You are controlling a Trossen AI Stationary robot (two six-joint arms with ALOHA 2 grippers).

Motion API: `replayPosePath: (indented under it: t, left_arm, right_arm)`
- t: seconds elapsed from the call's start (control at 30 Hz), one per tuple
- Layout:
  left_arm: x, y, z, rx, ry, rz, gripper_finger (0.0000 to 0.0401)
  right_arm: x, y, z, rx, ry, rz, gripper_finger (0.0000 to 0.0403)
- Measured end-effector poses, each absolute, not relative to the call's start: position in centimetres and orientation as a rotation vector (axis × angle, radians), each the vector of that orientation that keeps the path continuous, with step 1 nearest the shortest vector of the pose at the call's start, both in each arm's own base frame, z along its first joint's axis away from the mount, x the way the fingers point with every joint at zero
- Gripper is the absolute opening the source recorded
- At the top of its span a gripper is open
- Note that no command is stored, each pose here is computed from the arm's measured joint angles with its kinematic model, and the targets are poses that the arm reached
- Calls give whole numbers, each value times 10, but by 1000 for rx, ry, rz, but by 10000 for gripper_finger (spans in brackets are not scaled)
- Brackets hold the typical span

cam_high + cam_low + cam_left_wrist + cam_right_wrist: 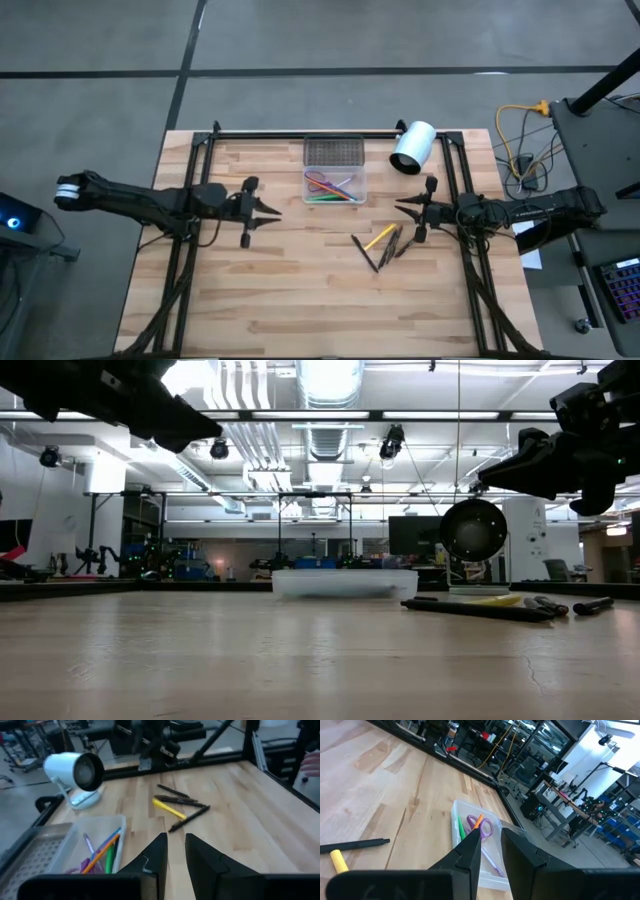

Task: Pick & place school supplies into a supply box
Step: Put the black pen into the black box

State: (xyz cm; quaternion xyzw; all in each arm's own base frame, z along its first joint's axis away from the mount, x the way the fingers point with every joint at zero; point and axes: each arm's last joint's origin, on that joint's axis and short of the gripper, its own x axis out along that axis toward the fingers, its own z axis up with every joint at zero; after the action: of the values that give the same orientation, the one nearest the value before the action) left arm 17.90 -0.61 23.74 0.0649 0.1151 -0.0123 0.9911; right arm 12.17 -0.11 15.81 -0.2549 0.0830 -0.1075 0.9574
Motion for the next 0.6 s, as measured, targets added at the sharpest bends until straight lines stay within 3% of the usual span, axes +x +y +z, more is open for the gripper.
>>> replayPosePath:
  t: [0.4,0.6]
  left_arm:
    - [166,-5,219,72,197,-9,52]
    - [154,-5,206,68,118,-6,52]
  right_arm:
    - [122,-1,172,-774,63,-245,68]
    - [123,5,177,-631,-75,-68,68]
